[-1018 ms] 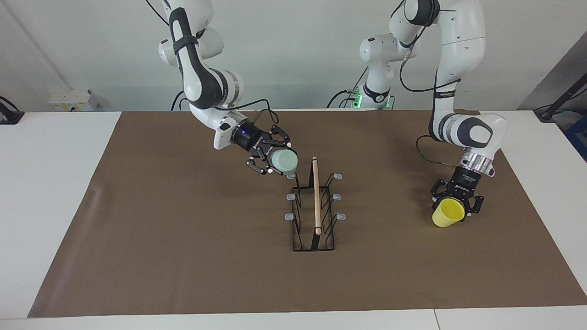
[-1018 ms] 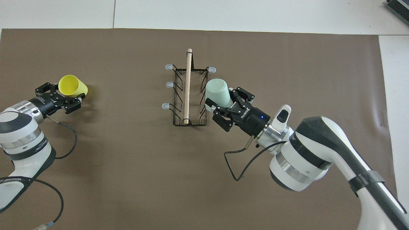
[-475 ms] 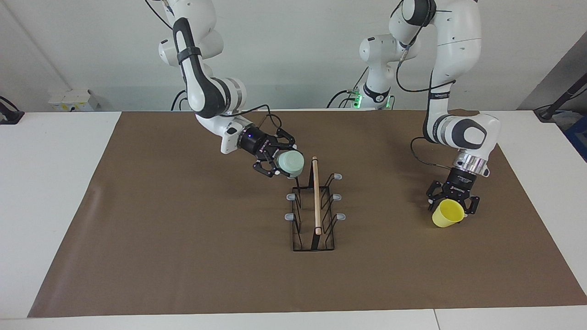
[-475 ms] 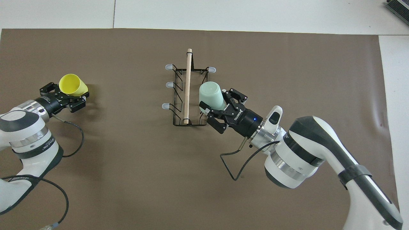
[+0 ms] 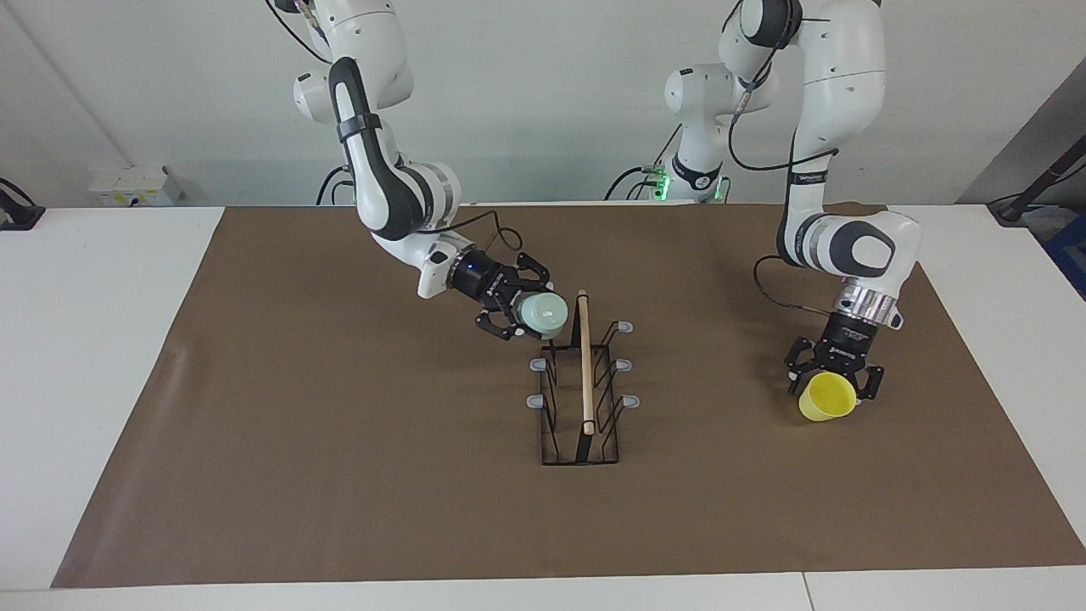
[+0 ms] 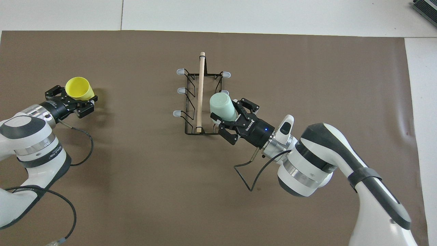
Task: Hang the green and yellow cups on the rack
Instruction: 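Hang the green cup on a rack peg while the left gripper grasps the yellow cup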
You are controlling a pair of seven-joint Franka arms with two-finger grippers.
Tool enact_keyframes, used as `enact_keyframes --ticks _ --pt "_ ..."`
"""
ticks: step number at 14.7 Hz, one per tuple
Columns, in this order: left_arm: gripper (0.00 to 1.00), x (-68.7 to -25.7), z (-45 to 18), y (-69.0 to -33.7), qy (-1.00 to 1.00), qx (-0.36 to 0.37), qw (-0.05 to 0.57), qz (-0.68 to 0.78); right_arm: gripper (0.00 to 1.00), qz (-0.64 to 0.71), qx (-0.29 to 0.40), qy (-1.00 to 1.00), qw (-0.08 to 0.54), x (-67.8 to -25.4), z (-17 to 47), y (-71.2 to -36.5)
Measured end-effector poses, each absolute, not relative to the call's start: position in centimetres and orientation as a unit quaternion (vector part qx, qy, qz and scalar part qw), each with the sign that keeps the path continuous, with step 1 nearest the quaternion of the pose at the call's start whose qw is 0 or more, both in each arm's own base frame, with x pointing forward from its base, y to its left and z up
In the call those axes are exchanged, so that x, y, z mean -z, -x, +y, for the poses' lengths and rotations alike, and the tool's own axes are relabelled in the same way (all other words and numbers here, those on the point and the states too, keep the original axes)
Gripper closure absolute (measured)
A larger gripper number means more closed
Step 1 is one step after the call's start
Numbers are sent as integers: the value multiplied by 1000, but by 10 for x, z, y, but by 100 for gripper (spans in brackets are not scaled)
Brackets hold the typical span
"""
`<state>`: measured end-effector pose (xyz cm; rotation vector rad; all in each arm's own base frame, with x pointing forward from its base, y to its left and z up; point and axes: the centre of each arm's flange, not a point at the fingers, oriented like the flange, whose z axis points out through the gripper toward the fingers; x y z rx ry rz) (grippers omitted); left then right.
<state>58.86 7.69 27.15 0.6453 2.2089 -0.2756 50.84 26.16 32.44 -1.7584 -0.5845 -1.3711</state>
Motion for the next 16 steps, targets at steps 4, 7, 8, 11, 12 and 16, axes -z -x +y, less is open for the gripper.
enact_keyframes --ticks 4,7,8,11,12,16 --pt "30 -275 78 -591 -256 104 404 872 30 -244 549 694 396 -321 262 -508" --pt "30 -277 79 -592 -258 99 405 872 30 -257 548 697 384 -307 261 -507" --pt "30 -279 79 -594 -259 97 407 871 30 -260 546 699 381 -301 261 -507" --pt "30 -291 80 -600 -268 81 414 866 13 -260 543 702 379 -295 261 -507" --pt "30 -299 80 -603 -281 72 414 863 4 -260 544 702 379 -296 261 -508" --pt "30 -331 91 -605 -315 35 418 851 0 -260 555 696 374 -310 258 -514"
